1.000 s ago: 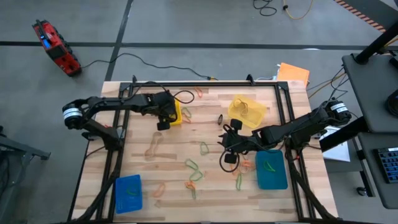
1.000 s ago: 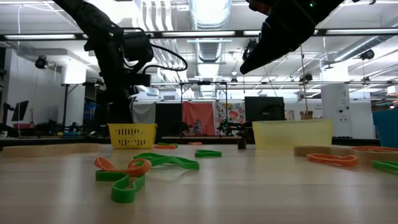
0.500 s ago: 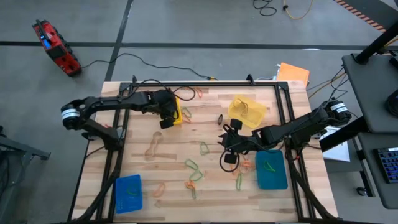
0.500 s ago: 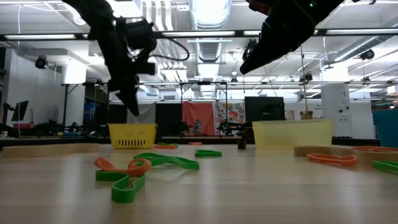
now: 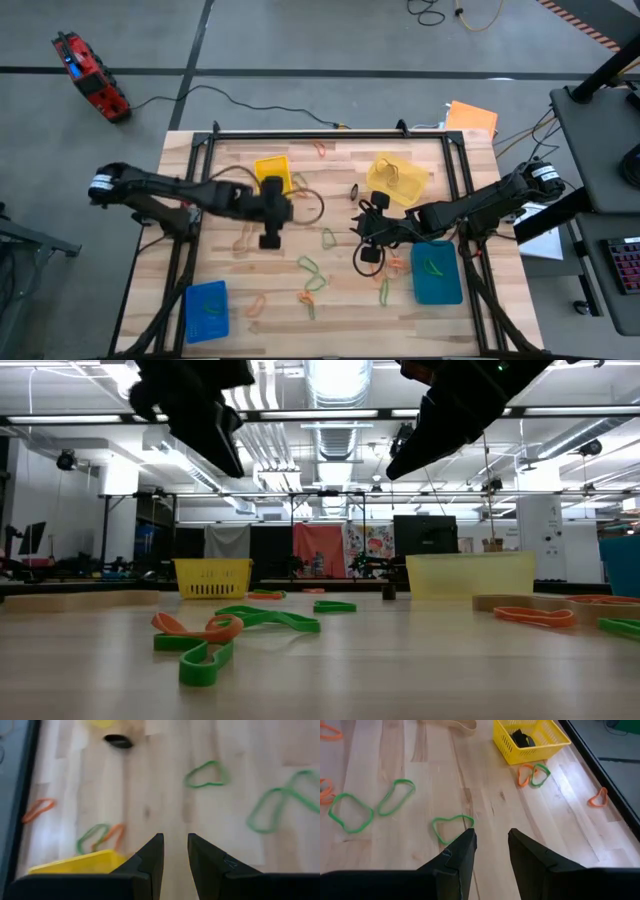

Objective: Sort rubber bands into baskets
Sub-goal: Put the green rubber band into the left blue bin

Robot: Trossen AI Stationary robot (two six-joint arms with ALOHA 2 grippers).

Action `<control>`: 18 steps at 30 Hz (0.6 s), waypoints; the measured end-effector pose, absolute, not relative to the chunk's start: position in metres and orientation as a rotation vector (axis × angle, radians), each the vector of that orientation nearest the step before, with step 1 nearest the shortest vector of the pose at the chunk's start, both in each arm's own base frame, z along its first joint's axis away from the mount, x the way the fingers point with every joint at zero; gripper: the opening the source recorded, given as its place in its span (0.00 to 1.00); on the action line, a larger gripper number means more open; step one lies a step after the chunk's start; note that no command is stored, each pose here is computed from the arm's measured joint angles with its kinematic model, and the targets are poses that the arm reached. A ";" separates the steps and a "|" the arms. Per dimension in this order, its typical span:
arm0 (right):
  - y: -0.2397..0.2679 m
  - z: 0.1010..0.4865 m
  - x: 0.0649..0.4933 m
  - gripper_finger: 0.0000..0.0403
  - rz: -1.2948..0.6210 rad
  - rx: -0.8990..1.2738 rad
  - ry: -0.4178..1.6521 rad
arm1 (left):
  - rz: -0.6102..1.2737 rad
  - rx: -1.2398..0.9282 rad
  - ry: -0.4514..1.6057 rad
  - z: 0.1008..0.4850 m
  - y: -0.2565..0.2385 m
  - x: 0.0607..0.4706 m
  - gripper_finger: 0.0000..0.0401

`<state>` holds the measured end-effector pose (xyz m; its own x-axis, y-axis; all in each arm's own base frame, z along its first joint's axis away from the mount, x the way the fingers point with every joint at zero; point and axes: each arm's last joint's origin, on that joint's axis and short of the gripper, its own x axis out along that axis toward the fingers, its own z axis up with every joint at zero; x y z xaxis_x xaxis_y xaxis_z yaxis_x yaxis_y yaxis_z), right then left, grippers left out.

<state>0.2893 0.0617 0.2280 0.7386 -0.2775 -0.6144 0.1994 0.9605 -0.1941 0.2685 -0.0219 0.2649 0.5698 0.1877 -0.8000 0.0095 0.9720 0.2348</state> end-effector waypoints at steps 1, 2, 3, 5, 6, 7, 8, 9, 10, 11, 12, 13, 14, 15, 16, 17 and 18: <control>0.062 0.228 0.289 0.28 -0.265 -0.111 0.691 | 0.089 0.222 0.958 0.264 -0.030 0.268 0.18; 0.062 0.228 0.289 0.28 -0.267 -0.102 0.690 | 0.072 0.220 0.956 0.263 -0.037 0.267 0.18; 0.062 0.228 0.289 0.28 -0.271 -0.090 0.687 | 0.055 0.218 0.950 0.261 -0.044 0.265 0.18; 0.062 0.228 0.290 0.28 -0.275 -0.074 0.681 | 0.035 0.221 0.919 0.258 -0.059 0.264 0.18; 0.062 0.228 0.290 0.28 -0.277 -0.064 0.675 | 0.034 0.229 0.899 0.256 -0.065 0.263 0.18; 0.063 0.228 0.292 0.28 -0.277 -0.057 0.662 | 0.039 0.243 0.881 0.254 -0.072 0.261 0.18; 0.063 0.228 0.294 0.28 -0.275 -0.053 0.651 | 0.046 0.257 0.867 0.252 -0.078 0.260 0.18; 0.064 0.227 0.296 0.28 -0.271 -0.052 0.645 | 0.052 0.266 0.852 0.250 -0.084 0.258 0.18; 0.064 0.225 0.299 0.28 -0.265 -0.049 0.631 | 0.055 0.272 0.836 0.249 -0.089 0.256 0.18; 0.065 0.224 0.302 0.28 -0.254 -0.047 0.618 | 0.056 0.273 0.819 0.247 -0.094 0.255 0.18; 0.066 0.222 0.304 0.28 -0.237 -0.047 0.620 | 0.057 0.275 0.805 0.246 -0.099 0.253 0.18; 0.067 0.220 0.306 0.28 -0.221 -0.049 0.629 | 0.058 0.274 0.788 0.245 -0.103 0.251 0.18; 0.068 0.218 0.309 0.28 -0.212 -0.049 0.635 | 0.056 0.271 0.769 0.245 -0.108 0.250 0.18; 0.069 0.219 0.312 0.28 -0.209 -0.048 0.634 | 0.058 0.271 0.756 0.244 -0.112 0.249 0.18; 0.070 0.218 0.314 0.28 -0.209 -0.050 0.640 | 0.064 0.275 0.741 0.244 -0.115 0.247 0.18; 0.071 0.217 0.316 0.28 -0.209 -0.054 0.650 | 0.073 0.281 0.722 0.244 -0.119 0.246 0.18; 0.072 0.217 0.320 0.28 -0.209 -0.054 0.649 | 0.088 0.290 0.701 0.245 -0.123 0.244 0.18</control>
